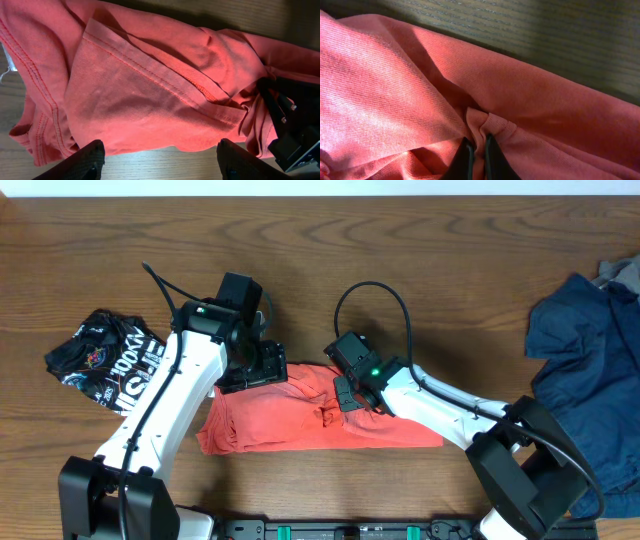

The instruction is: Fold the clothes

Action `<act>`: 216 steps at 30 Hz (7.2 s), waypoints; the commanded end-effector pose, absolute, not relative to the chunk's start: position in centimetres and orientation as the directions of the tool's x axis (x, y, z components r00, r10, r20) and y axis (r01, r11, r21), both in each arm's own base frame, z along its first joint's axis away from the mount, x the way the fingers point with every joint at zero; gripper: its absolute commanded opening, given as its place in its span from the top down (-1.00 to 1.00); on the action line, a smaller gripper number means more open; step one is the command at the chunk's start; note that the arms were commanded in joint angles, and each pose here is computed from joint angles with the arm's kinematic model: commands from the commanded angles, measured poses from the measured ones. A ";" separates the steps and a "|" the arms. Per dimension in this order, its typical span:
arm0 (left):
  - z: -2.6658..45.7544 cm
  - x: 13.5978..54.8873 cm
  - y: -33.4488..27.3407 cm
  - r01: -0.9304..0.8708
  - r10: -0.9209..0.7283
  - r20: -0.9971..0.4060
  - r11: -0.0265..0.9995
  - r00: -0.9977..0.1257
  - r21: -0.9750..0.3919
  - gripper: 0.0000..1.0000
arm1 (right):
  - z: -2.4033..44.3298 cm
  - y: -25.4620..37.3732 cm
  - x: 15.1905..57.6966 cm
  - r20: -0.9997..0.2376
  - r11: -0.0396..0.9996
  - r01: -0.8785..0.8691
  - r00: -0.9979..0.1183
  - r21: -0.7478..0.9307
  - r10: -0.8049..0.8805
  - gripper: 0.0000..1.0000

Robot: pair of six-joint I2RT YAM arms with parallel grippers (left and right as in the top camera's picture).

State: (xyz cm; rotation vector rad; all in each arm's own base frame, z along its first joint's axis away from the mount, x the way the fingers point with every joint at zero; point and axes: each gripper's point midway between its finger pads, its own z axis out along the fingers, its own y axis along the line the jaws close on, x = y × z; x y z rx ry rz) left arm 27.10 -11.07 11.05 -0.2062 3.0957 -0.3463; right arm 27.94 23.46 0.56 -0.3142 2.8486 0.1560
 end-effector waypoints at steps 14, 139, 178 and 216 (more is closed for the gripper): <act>10.8 26.9 -10.9 -0.140 -0.142 0.005 0.968 -0.990 -0.208 -0.47 | 5.1 22.5 28.6 -0.384 0.978 -0.200 -0.909 0.059 -0.163 0.85; 10.5 26.9 -9.4 -0.144 -0.147 -0.014 0.981 -0.989 -0.127 -0.65 | 5.2 28.9 19.7 -0.207 0.814 -0.507 -0.861 0.283 -0.464 0.30; -2.9 23.4 -2.0 -0.084 -0.065 0.164 0.990 -0.984 -0.109 0.30 | 8.2 15.5 25.8 -0.196 0.982 -0.148 -0.973 0.115 -0.123 0.12; 11.1 22.0 -18.5 -0.020 0.021 0.247 0.986 -0.969 -0.163 0.88 | 7.9 7.6 27.8 -0.174 0.998 0.047 -0.983 0.029 0.051 0.08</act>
